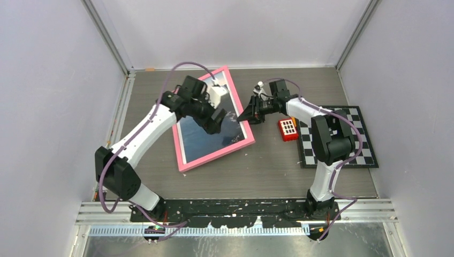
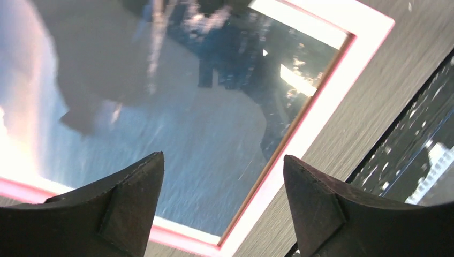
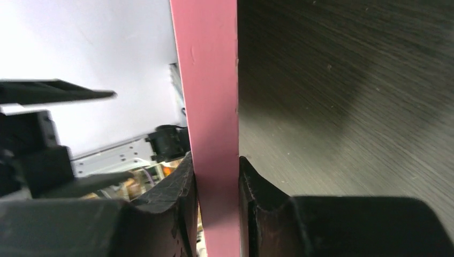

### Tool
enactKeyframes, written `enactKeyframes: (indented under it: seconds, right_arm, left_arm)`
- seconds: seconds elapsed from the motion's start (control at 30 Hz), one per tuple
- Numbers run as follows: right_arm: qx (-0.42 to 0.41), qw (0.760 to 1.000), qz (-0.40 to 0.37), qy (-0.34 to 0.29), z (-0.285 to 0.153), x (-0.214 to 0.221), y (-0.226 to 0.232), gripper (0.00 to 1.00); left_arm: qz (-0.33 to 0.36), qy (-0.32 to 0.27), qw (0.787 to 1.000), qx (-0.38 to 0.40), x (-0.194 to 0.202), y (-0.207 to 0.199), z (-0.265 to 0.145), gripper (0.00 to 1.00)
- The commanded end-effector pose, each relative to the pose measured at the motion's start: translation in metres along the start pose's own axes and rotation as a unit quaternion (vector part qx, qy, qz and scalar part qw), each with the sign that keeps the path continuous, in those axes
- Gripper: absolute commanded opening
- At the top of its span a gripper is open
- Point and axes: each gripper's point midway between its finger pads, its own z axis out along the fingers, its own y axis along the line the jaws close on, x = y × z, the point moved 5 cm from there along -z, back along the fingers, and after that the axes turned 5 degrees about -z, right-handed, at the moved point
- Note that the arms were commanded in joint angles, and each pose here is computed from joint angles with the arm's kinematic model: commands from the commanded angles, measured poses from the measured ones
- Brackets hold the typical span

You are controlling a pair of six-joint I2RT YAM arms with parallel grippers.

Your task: Take the photo out of the frame

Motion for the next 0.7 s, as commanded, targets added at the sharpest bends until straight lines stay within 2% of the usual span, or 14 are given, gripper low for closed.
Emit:
enactKeyframes:
  seconds: [0.0,0.2,0.47,0.67]
  right_arm:
    - [0.081,0.995,-0.050,0.009,-0.031,0.002,0.029,0.00]
    - [0.152,0.981,-0.122,-0.001,-0.059,-0.018,0.061,0.01]
    - [0.223,0.960,-0.170,-0.025,-0.089,-0.038,0.097,0.01]
    - [0.292,0.927,-0.229,-0.050,-0.102,-0.043,0.118,0.01]
  left_arm:
    - [-0.059,-0.076,0.995,-0.004,-0.025,0.008,-0.048,0.85]
    - [-0.141,-0.107,0.983,-0.042,-0.031,0.036,-0.078,0.87]
    - [-0.236,-0.152,0.956,-0.089,-0.026,0.057,-0.116,0.86]
    - [-0.281,-0.149,0.939,-0.133,-0.020,0.067,-0.130,0.87]
